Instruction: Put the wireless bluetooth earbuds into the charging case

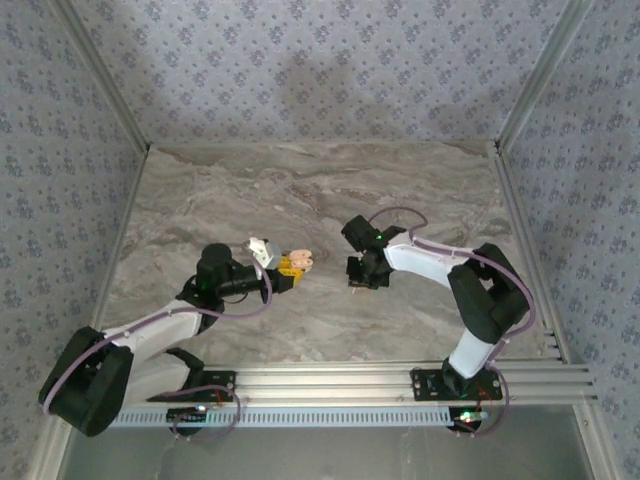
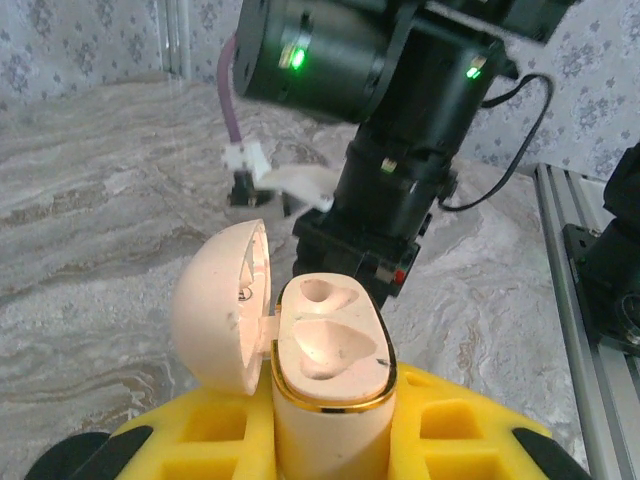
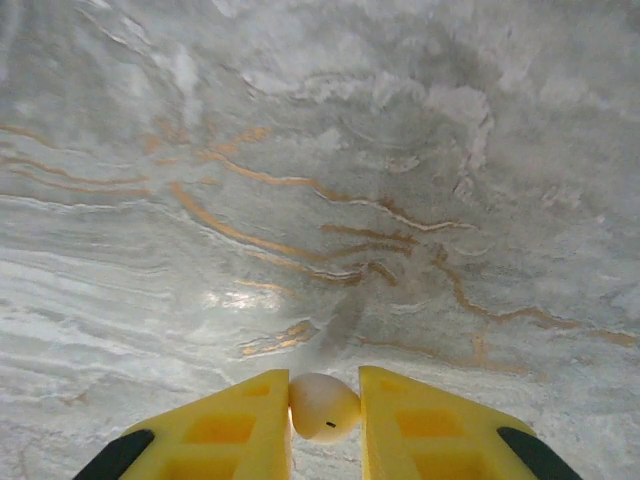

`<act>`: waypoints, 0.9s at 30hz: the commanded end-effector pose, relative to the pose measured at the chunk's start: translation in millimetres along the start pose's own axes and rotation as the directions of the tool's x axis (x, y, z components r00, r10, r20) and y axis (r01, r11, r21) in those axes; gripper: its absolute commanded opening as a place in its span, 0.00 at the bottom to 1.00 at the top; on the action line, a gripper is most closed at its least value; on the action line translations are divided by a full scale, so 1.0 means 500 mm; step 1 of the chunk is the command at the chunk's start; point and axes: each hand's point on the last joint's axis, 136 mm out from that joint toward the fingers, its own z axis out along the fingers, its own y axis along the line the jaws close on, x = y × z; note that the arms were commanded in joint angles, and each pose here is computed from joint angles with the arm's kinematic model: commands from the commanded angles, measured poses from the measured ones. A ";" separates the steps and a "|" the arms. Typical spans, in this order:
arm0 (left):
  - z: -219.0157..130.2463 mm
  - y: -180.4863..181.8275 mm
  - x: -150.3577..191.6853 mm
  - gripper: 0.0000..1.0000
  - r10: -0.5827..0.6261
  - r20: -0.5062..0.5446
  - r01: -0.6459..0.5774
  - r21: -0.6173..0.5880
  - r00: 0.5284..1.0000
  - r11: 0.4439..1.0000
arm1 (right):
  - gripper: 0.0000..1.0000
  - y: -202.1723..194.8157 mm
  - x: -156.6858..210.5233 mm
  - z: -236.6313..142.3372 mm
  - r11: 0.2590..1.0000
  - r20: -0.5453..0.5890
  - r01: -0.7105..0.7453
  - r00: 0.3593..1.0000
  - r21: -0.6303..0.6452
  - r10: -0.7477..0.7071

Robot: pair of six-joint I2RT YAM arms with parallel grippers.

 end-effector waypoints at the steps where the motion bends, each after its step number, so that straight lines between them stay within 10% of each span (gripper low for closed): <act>1: 0.012 0.004 -0.023 0.12 0.035 0.003 -0.035 0.021 0.999 0.999 | 0.23 -0.001 -0.020 -0.025 1.000 0.111 0.008 0.994 0.004 -0.008; 27: 0.129 -0.005 0.033 0.10 0.106 -0.087 -0.093 0.141 0.991 0.986 | 0.24 0.069 -0.062 -0.237 0.943 0.622 0.304 0.767 -0.135 -0.158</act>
